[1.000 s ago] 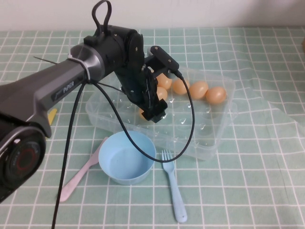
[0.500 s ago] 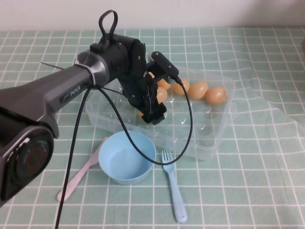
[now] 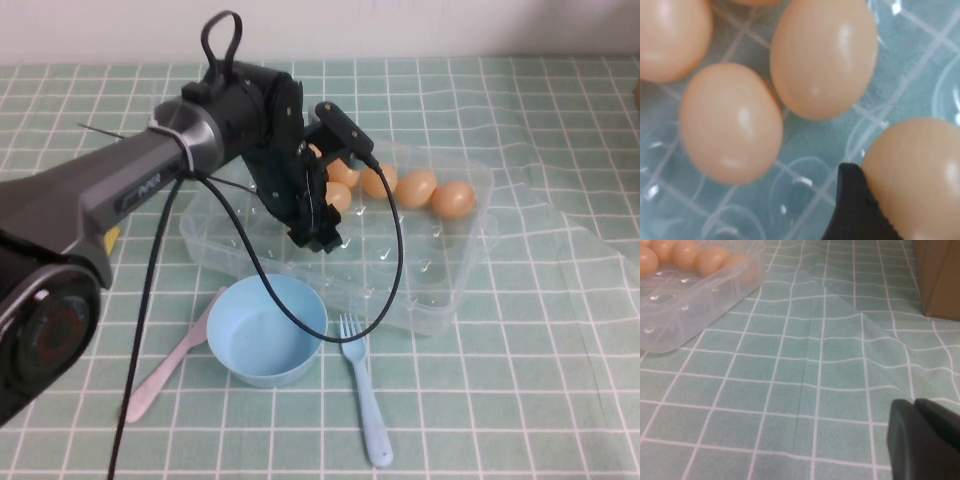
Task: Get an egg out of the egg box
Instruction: Pick up the egg from the plastic box, then place the egg in the bowl
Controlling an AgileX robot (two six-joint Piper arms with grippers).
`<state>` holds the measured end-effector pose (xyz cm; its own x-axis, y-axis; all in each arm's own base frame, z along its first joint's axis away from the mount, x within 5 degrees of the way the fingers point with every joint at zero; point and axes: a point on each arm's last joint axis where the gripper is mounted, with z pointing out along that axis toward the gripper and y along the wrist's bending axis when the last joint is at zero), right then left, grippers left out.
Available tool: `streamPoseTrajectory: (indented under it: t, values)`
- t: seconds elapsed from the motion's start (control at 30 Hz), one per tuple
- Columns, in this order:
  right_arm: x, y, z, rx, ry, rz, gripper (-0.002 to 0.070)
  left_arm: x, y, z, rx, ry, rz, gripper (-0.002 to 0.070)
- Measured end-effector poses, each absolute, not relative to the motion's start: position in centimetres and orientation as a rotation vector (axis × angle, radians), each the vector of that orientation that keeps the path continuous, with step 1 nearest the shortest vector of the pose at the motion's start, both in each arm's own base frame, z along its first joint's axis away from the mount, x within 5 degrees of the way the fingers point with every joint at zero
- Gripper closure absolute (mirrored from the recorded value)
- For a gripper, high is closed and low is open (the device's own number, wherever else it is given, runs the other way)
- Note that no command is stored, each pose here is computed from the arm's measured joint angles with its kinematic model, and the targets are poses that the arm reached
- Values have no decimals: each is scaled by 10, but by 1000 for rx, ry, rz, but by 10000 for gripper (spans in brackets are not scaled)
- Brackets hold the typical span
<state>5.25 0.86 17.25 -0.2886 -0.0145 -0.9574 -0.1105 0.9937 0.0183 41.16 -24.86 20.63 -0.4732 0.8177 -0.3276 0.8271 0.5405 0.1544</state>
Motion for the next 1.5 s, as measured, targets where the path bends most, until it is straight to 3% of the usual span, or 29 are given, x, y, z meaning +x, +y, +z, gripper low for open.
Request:
streamPoseTrajectory:
  t: [0.2, 0.33, 0.5, 0.9, 1.5]
  values:
    - [52, 9, 172, -91, 1862, 94, 694, 391, -236, 274, 1316, 2357, -36, 316]
    - [52, 9, 172, -91, 1862, 94, 694, 366, -221, 315, 1243, 2431, -55, 317]
    - [52, 9, 172, -91, 1862, 94, 694, 345, -209, 337, 1081, 2511, -93, 317]
    - [52, 9, 172, -91, 1862, 94, 694, 297, -182, 265, 1130, 2775, -91, 317]
    - [52, 9, 172, -91, 1862, 94, 694, 308, -189, 210, 1112, 2766, -94, 317]
